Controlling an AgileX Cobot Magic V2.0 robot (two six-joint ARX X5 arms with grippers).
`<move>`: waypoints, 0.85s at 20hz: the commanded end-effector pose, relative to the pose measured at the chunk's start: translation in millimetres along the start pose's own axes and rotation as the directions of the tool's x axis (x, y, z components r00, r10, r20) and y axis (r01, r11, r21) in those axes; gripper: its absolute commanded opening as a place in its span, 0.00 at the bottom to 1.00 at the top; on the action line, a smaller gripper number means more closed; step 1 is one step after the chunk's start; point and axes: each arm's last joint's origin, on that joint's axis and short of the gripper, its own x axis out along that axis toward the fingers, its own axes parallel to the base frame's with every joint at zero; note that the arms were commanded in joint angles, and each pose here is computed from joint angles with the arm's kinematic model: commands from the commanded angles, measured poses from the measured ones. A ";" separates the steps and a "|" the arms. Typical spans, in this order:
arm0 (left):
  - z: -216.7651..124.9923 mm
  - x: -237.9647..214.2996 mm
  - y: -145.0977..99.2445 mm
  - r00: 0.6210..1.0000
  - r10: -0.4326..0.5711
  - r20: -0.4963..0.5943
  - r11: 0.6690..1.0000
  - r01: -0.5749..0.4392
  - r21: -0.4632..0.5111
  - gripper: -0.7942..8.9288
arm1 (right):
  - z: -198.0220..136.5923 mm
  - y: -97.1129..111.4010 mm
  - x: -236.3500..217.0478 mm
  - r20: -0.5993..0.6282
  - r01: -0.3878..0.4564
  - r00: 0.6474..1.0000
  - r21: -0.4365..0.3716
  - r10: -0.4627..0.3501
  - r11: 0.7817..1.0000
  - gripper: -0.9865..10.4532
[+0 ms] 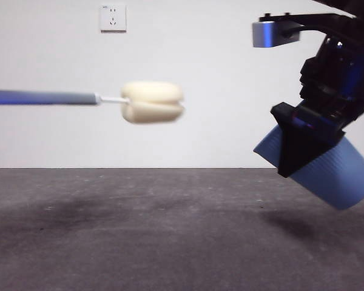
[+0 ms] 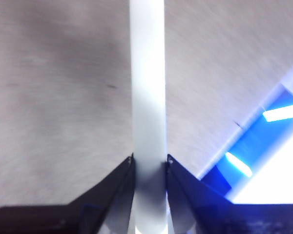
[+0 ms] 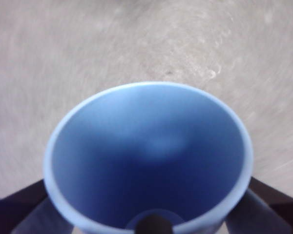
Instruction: Pick up the cup brush,pick up the cup,insert the brush into the cup,clean the cup,put the cup brush back,put the cup back to the fixed position on the table
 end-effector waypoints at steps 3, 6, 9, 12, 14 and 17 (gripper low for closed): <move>10.8 11.4 -15.3 0.996 -0.087 -0.017 0.989 0.089 0.121 0.07 | 17.2 8.8 -10.2 -0.033 0.080 0.995 -0.310 -0.095 0.948 0.07; 16.4 18.3 -28.8 0.991 -0.123 -0.042 0.975 0.129 0.182 0.07 | 19.6 19.8 -6.7 -0.092 0.097 0.983 -0.477 -0.159 0.874 0.07; 20.4 20.4 -36.0 0.990 -0.137 -0.029 0.970 0.140 0.200 0.07 | 20.5 36.9 -0.6 -0.138 0.061 0.974 -0.598 -0.178 0.799 0.07; 20.4 20.2 -40.7 0.989 -0.146 -0.035 0.964 0.150 0.221 0.07 | 25.2 49.7 3.5 -0.122 0.061 0.976 -0.636 -0.179 0.769 0.07; 18.8 20.0 -43.1 0.987 -0.151 -0.054 0.961 0.160 0.226 0.07 | 26.4 54.5 5.5 -0.119 0.055 0.978 -0.646 -0.172 0.761 0.07; 18.4 19.9 -44.7 0.986 -0.154 -0.060 0.962 0.164 0.217 0.07 | 27.5 59.1 4.9 -0.111 0.051 0.980 -0.660 -0.165 0.749 0.07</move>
